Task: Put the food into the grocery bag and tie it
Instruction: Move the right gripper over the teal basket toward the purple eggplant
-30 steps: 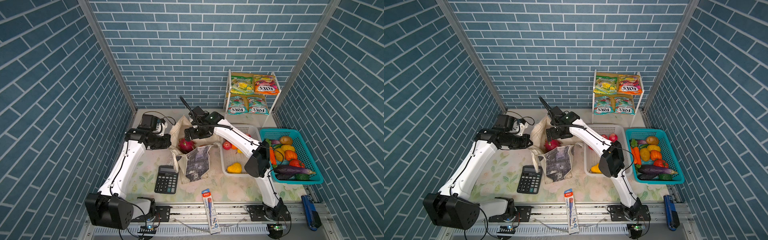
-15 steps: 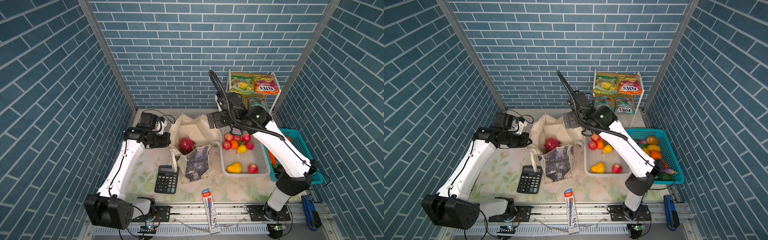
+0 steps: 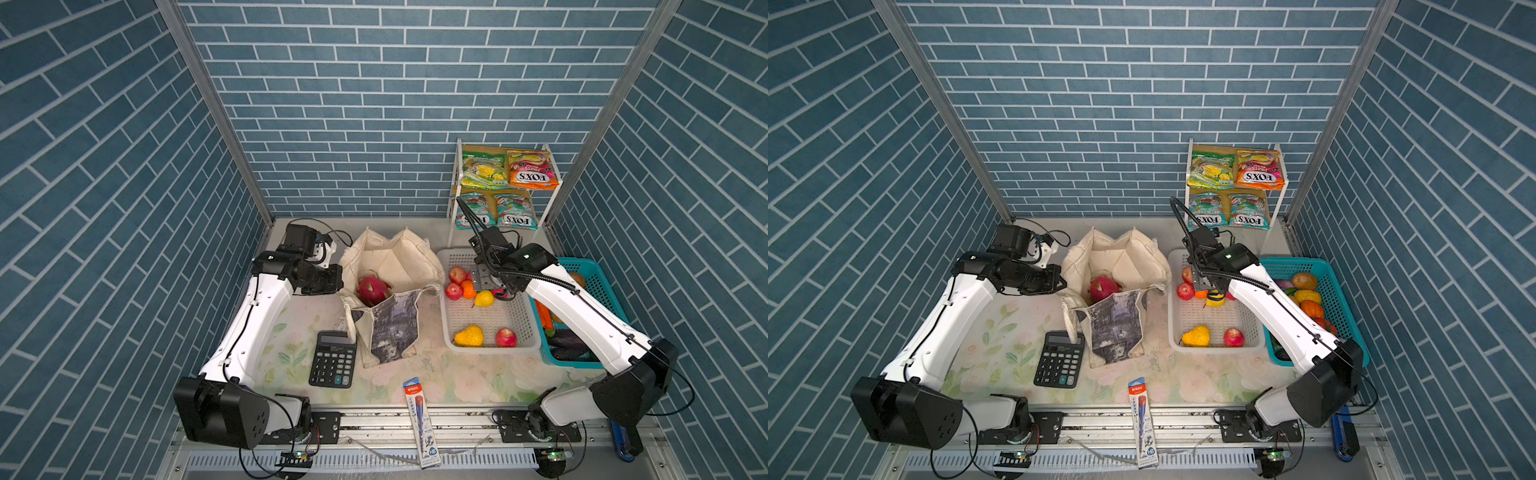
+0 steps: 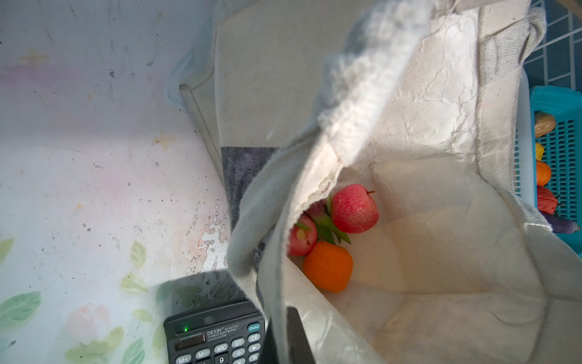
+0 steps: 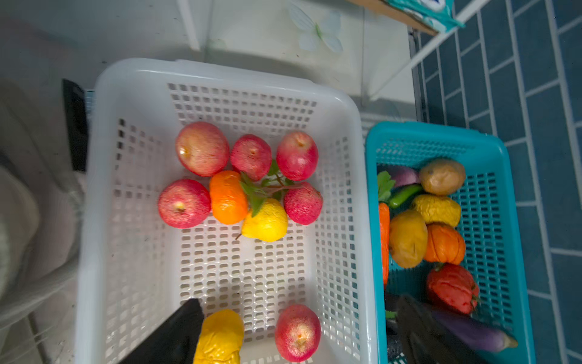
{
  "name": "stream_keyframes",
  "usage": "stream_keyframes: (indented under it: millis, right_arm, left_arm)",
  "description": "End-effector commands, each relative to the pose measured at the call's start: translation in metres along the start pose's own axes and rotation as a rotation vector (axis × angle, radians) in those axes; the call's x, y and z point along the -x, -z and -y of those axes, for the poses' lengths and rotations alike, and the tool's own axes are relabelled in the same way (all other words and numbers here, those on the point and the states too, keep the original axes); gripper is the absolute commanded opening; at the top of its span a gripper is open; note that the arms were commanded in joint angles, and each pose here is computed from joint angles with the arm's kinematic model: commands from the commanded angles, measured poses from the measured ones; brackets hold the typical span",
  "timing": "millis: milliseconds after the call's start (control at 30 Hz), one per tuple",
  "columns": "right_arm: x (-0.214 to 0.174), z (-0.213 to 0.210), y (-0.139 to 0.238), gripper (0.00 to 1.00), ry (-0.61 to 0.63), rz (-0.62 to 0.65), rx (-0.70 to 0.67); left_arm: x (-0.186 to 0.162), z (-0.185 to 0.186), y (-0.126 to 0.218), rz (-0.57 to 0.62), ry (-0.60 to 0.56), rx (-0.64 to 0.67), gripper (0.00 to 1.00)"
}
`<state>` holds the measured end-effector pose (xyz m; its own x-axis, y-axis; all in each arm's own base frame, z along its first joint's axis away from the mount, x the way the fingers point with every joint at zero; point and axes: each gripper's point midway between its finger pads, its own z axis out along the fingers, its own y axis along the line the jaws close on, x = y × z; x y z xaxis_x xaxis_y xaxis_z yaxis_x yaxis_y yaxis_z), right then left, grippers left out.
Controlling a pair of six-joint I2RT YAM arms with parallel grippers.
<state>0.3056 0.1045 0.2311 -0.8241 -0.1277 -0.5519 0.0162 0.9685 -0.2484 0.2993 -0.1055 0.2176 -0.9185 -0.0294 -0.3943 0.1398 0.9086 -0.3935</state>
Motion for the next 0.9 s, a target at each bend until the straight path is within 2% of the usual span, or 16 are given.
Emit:
stream_keyframes:
  millis: [0, 200, 333, 500, 667, 867]
  right_arm:
    - [-0.004, 0.022, 0.005, 0.96, -0.180, 0.031, -0.010]
    - [-0.020, 0.074, -0.013, 0.96, -0.497, -0.021, -0.117]
    - [-0.034, 0.118, -0.012, 0.98, -0.755, -0.020, -0.282]
    - [-0.057, 0.158, -0.006, 0.99, -0.997, -0.007, -0.479]
    - [-0.077, 0.186, -0.015, 0.97, -1.130, -0.052, -0.646]
    - [-0.102, 0.207, -0.026, 0.92, -1.256, -0.098, -0.721]
  left_arm:
    - [0.004, 0.007, 0.001, 0.008, -0.029, -0.027, 0.00]
    - [0.004, 0.004, -0.004, -0.008, -0.028, -0.019, 0.00]
    - [0.006, 0.004, -0.005, 0.013, -0.022, -0.019, 0.00]
    - [0.004, 0.002, -0.009, -0.002, -0.015, -0.016, 0.00]
    - [0.004, 0.004, -0.006, 0.002, -0.014, -0.022, 0.00]
    - [0.001, 0.004, -0.007, 0.001, -0.013, -0.026, 0.00]
